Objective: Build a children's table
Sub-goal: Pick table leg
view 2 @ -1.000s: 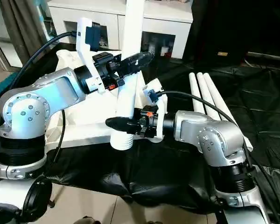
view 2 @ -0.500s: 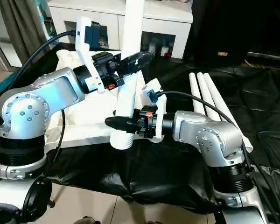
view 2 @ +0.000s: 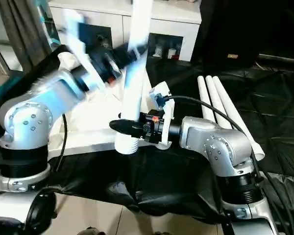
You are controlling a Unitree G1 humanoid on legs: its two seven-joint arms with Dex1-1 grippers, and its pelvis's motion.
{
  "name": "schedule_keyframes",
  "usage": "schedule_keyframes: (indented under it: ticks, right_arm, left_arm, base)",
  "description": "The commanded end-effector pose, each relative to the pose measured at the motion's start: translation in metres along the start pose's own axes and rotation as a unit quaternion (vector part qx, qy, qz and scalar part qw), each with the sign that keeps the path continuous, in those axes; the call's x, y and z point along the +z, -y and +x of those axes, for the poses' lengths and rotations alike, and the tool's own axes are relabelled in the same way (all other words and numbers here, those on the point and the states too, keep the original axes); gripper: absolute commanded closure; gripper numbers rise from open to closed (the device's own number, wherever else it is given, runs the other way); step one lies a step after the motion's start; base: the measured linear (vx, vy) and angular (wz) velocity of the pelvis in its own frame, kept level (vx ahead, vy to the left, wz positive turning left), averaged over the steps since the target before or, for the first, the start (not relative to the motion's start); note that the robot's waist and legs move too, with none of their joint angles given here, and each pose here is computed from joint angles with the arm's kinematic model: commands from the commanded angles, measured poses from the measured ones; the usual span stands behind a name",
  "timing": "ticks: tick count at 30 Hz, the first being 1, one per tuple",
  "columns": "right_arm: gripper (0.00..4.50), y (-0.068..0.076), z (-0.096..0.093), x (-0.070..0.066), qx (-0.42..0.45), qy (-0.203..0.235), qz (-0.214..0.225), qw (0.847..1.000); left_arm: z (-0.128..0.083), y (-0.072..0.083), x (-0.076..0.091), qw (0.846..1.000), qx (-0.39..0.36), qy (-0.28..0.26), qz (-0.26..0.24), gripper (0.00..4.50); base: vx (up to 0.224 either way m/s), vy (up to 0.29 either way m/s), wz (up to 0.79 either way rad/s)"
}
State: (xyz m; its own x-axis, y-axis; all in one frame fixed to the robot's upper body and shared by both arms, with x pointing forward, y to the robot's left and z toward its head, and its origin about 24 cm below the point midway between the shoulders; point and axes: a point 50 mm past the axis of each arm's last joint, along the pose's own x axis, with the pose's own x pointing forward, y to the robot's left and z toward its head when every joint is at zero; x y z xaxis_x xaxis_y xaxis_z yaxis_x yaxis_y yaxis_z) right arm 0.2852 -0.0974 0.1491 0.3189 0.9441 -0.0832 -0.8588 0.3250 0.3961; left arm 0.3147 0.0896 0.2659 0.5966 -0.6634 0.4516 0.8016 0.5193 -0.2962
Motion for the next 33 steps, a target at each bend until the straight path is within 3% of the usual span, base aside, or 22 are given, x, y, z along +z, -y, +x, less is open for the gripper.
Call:
schedule_keyframes:
  ticks: [1,4,5,7,8,10,12,13,14,15,16,17,19,23,26,29,31,33]
  right_arm:
    - [2.57,0.009,-0.009,0.008,-0.047,0.040,-0.012,0.998]
    - [2.58,0.023,-0.016,0.015,-0.118,0.071,-0.011,0.990]
    - [2.58,0.027,-0.018,0.016,-0.136,0.073,-0.015,0.988]
    - [2.58,0.035,-0.023,0.020,-0.191,0.078,-0.037,0.978]
    - [2.58,0.039,-0.025,0.020,-0.222,0.082,-0.043,0.971]
    - [2.58,0.045,-0.029,0.020,-0.260,0.084,-0.047,0.961]
    - [2.58,0.049,-0.033,0.021,-0.294,0.087,-0.068,0.949]
    - [2.58,0.054,-0.041,0.019,-0.333,0.091,-0.069,0.936]
    - [2.58,0.056,-0.044,0.019,-0.345,0.097,-0.074,0.931]
    - [2.58,0.056,-0.044,0.018,-0.346,0.097,-0.074,0.930]
    - [2.58,0.060,-0.050,0.018,-0.377,0.100,-0.104,0.915]
    - [2.58,0.060,-0.050,0.018,-0.377,0.100,-0.105,0.915]
    - [2.58,0.062,-0.057,0.019,-0.410,0.112,-0.151,0.892]
    - [2.58,0.061,-0.064,0.015,-0.419,0.116,-0.174,0.884]
    - [2.58,0.059,-0.068,0.010,-0.417,0.117,-0.163,0.886]
    - [2.58,0.059,-0.070,0.004,-0.421,0.115,-0.163,0.885]
    - [2.58,0.056,-0.067,-0.007,-0.385,0.097,-0.131,0.908]
    - [2.58,0.055,-0.065,-0.009,-0.374,0.095,-0.127,0.914]
  left_arm:
    - [-0.006,-0.012,0.031,0.996,0.033,0.078,-0.005,1.17]
    - [-0.014,-0.032,0.034,0.995,0.082,0.054,0.035,1.17]
    - [-0.016,-0.036,0.029,0.993,0.092,0.022,0.076,1.17]
    - [-0.028,-0.048,0.000,0.974,0.093,-0.098,0.184,1.17]
    - [-0.034,-0.051,-0.013,0.967,0.084,-0.139,0.198,1.17]
    - [-0.039,-0.053,-0.027,0.962,0.073,-0.175,0.194,1.17]
    - [-0.043,-0.055,-0.044,0.949,0.062,-0.221,0.217,1.17]
    - [-0.049,-0.056,-0.068,0.924,0.022,-0.279,0.260,1.17]
    - [-0.052,-0.056,-0.078,0.913,0.003,-0.300,0.275,1.17]
    - [-0.052,-0.056,-0.078,0.913,0.002,-0.301,0.276,1.17]
    - [-0.059,-0.057,-0.097,0.894,-0.045,-0.338,0.291,1.17]
    - [-0.059,-0.057,-0.097,0.894,-0.046,-0.338,0.291,1.17]
    - [-0.067,-0.059,-0.113,0.875,-0.087,-0.378,0.290,1.17]
    - [-0.071,-0.059,-0.128,0.862,-0.110,-0.410,0.278,1.52]
    - [-0.073,-0.065,-0.137,0.854,-0.106,-0.429,0.276,1.91]
    - [-0.075,-0.070,-0.143,0.848,-0.106,-0.440,0.277,2.02]
    - [-0.080,-0.075,-0.146,0.845,-0.113,-0.455,0.259,2.27]
    - [-0.081,-0.076,-0.146,0.843,-0.113,-0.457,0.258,2.39]
  base:
    - [0.000,0.000,0.00]
    - [0.000,0.000,0.00]
    - [0.000,0.000,0.00]
    - [0.000,0.000,0.00]
    - [0.000,0.000,0.00]
    - [0.000,0.000,0.00]
    - [0.000,0.000,0.00]
    - [0.000,0.000,0.00]
    - [0.000,0.000,0.00]
    - [0.000,0.000,0.00]
    - [0.000,0.000,0.00]
    - [0.000,0.000,0.00]
    - [0.000,0.000,0.00]
    - [0.000,0.000,0.00]
    - [0.000,0.000,0.00]
    - [0.000,0.000,0.00]
    - [0.000,0.000,0.00]
    - [0.000,0.000,0.00]
